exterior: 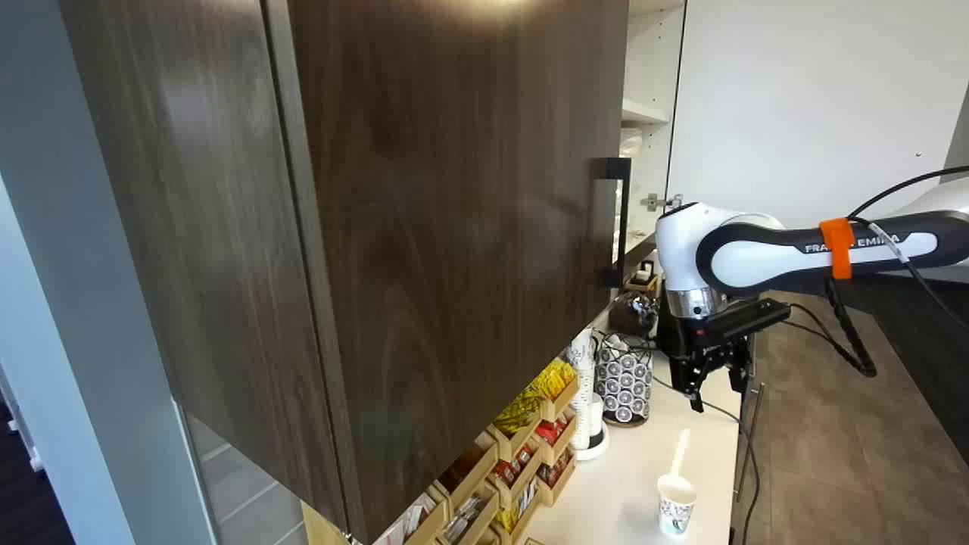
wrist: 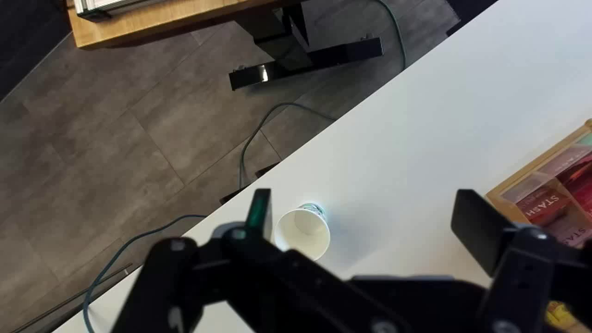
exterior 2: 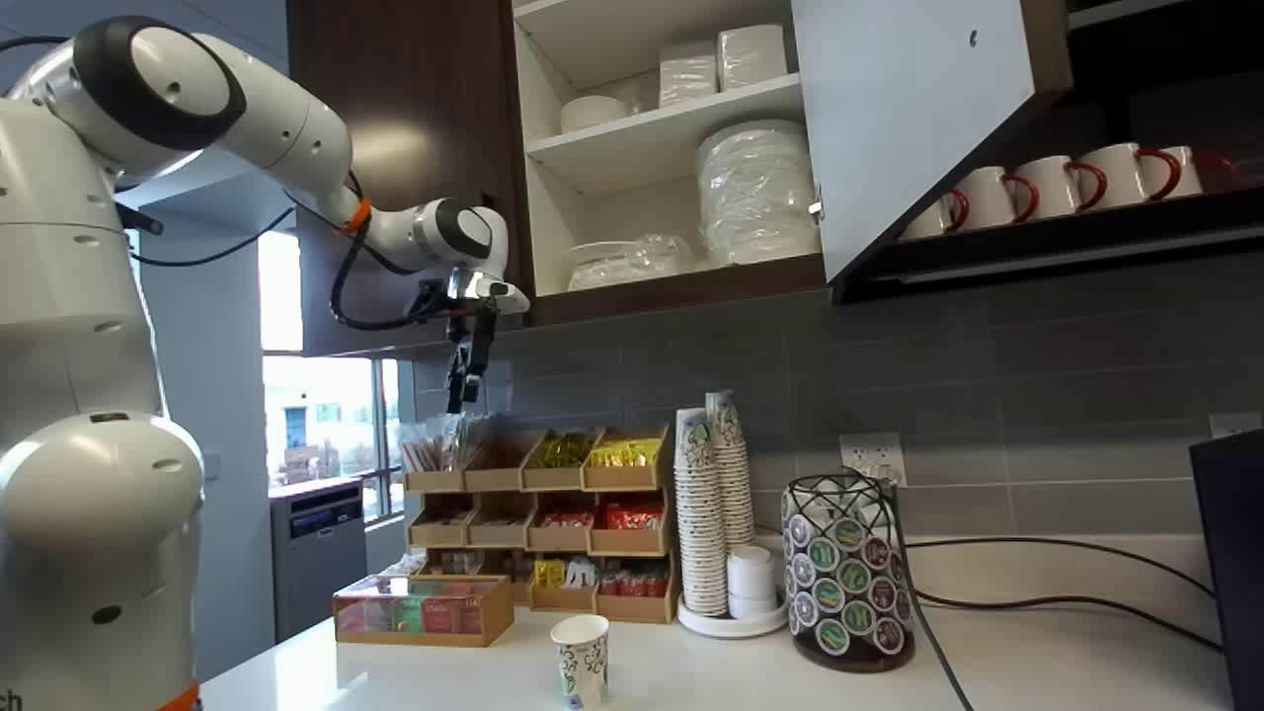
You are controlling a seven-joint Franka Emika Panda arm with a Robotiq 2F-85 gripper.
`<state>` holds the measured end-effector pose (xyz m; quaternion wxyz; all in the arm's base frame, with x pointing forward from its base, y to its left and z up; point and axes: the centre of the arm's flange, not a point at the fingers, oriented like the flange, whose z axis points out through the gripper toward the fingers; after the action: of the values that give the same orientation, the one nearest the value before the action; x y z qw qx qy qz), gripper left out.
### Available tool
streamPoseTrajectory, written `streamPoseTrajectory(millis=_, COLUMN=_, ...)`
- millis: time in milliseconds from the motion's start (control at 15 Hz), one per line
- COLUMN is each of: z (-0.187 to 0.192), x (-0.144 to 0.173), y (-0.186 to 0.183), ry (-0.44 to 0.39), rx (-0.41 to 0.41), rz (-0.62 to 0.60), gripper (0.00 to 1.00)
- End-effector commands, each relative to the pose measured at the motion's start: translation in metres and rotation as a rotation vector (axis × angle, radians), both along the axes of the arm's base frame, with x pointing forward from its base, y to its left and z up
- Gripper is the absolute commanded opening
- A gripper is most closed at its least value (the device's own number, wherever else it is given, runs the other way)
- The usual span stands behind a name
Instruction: Put paper cup in the bottom shelf of top cabinet
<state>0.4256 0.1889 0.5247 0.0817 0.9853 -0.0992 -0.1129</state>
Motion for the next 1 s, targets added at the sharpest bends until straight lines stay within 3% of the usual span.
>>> streamPoseTrajectory(millis=0, z=0.000, x=0.000, y=0.000, ry=0.000, rx=0.000, rz=0.000, gripper=1.00)
streamPoseTrajectory(millis=533, z=0.000, x=0.000, y=0.000, ry=0.000, rx=0.000, rz=0.000, gripper=1.00)
streamPoseTrajectory(millis=600, z=-0.017, x=0.006, y=-0.002, ry=0.004, rx=0.013, rz=-0.005, gripper=1.00)
streamPoseTrajectory(millis=733, z=-0.048, x=0.014, y=-0.003, ry=0.024, rx=0.097, rz=0.009, gripper=1.00)
streamPoseTrajectory(millis=933, z=-0.092, x=0.027, y=-0.003, ry=-0.016, rx=0.258, rz=0.017, gripper=1.00)
